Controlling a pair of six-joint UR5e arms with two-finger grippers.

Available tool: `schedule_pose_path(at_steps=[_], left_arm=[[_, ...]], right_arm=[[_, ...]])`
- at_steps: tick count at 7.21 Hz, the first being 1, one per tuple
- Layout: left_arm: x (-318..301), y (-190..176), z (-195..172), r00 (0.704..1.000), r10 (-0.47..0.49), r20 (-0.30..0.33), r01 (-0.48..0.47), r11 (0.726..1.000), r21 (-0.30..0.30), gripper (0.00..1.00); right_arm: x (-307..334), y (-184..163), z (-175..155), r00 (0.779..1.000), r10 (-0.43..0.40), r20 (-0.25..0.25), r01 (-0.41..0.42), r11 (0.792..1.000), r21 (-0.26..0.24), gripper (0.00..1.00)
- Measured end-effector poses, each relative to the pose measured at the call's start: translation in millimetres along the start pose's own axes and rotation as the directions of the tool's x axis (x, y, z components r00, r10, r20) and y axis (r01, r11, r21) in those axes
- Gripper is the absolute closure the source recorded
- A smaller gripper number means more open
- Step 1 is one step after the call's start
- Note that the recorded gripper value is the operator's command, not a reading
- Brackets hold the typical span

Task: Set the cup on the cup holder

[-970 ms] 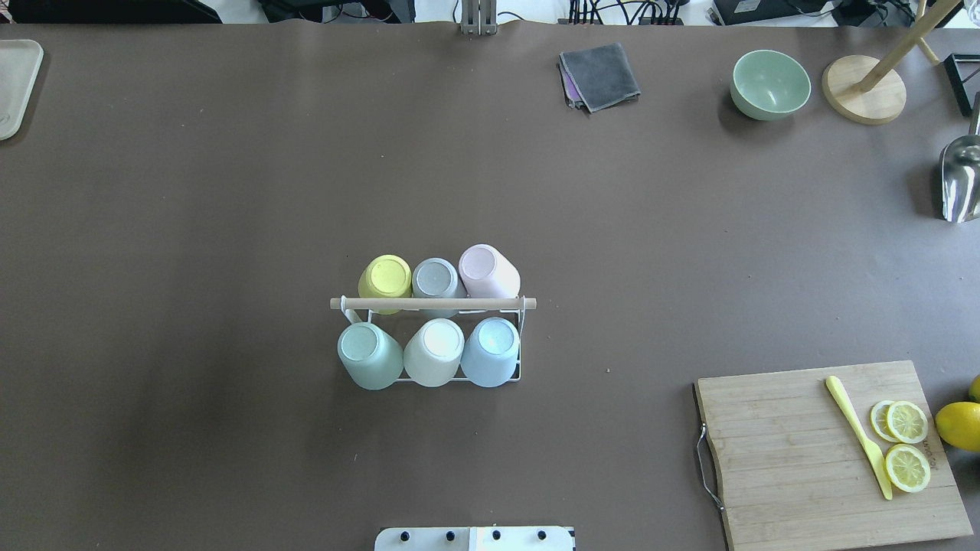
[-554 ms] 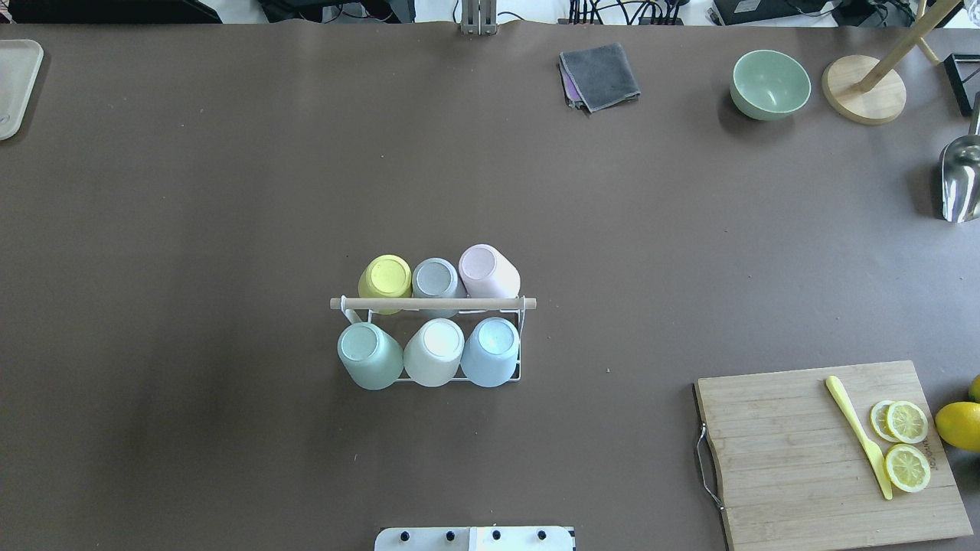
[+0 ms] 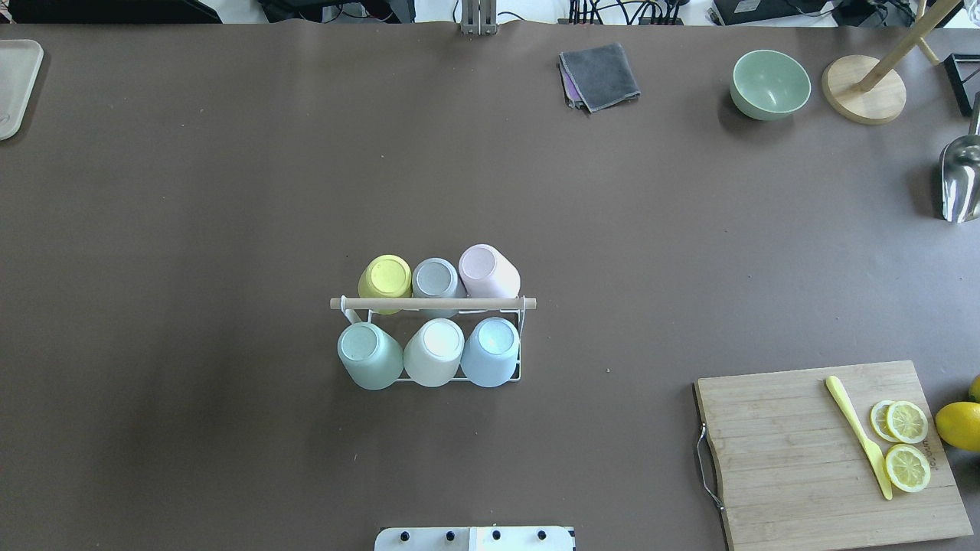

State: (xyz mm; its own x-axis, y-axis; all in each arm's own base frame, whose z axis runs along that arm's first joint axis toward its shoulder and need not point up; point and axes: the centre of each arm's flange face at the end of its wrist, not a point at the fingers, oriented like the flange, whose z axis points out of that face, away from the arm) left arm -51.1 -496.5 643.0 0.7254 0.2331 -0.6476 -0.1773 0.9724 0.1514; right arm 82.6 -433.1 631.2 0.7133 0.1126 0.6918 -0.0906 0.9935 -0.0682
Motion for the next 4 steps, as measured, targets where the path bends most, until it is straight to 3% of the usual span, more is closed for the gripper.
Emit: schedule_pose_path(at_steps=[2, 4], left_arm=[[0.8, -0.5, 0.0, 0.999, 0.033, -0.007, -0.033, 0.999, 0.0, 0.02], [2.8, 4.0, 2.8, 0.998, 0.031, -0.06, -0.031, 1.0, 0.004, 0.02]], right_arm=[[-0.2, 0.0, -0.1, 1.0, 0.0, 0.001, 0.0, 1.0, 0.0, 0.0], [-0.3, 0.0, 0.0, 1.0, 0.0, 0.003, 0.0, 1.0, 0.0, 0.0]])
